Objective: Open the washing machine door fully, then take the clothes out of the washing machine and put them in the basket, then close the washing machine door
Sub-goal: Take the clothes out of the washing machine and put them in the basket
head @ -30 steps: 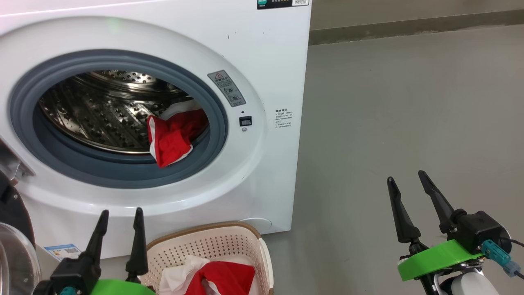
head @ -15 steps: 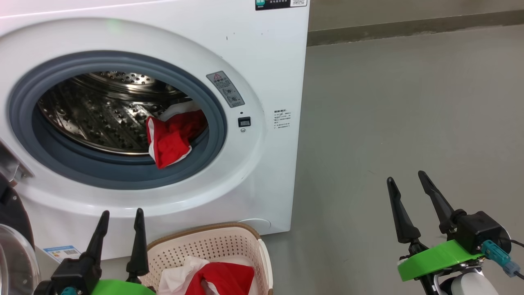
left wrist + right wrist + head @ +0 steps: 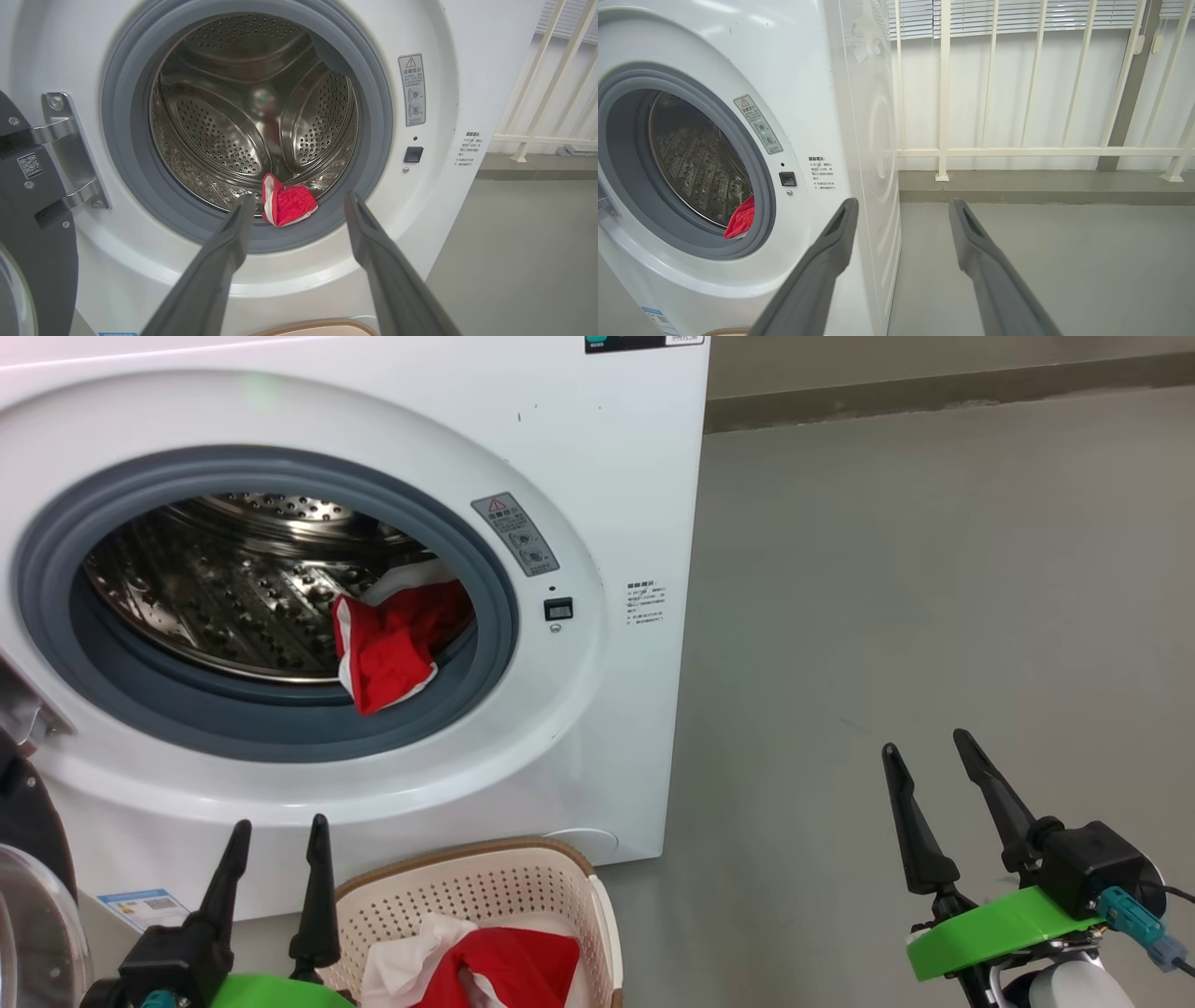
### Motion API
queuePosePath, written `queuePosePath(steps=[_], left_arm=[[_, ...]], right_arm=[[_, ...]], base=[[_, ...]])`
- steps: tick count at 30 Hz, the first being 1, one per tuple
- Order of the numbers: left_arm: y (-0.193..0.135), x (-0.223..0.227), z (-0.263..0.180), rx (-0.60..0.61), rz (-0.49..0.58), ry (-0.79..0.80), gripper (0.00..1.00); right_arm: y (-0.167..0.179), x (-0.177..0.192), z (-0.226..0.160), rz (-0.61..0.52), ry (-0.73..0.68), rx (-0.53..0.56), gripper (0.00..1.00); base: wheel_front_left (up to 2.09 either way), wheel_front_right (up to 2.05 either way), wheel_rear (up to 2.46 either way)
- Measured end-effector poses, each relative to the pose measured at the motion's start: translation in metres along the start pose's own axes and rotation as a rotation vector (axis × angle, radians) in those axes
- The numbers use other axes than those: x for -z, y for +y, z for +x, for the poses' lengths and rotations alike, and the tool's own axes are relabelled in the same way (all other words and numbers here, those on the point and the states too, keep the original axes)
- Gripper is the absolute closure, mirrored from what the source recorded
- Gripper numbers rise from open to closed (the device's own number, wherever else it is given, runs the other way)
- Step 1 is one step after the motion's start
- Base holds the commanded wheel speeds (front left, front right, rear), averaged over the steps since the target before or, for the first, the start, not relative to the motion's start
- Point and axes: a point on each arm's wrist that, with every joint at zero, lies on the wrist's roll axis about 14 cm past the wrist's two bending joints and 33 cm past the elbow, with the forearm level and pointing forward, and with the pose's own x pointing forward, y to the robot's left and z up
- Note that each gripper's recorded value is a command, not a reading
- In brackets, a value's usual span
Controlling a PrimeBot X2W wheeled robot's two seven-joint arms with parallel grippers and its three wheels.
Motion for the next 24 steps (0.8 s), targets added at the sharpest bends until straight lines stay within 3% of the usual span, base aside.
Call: queuePosePath(steps=[8, 24], left_arm=[[-0.001, 0.008, 0.008, -0.004, -0.008, 0.021, 0.00], [-0.010, 0.022, 0.073, 0.032, -0.031, 0.050, 0.00]], right_arm=[[-0.001, 0.008, 0.003, 0.002, 0.021, 0.002, 0.00], [-0.004, 0.031, 0.025, 0.007, 0.074, 0.010, 0.00]], base=[[0.00, 0.00, 0.00], [0.00, 0.00, 0.00]])
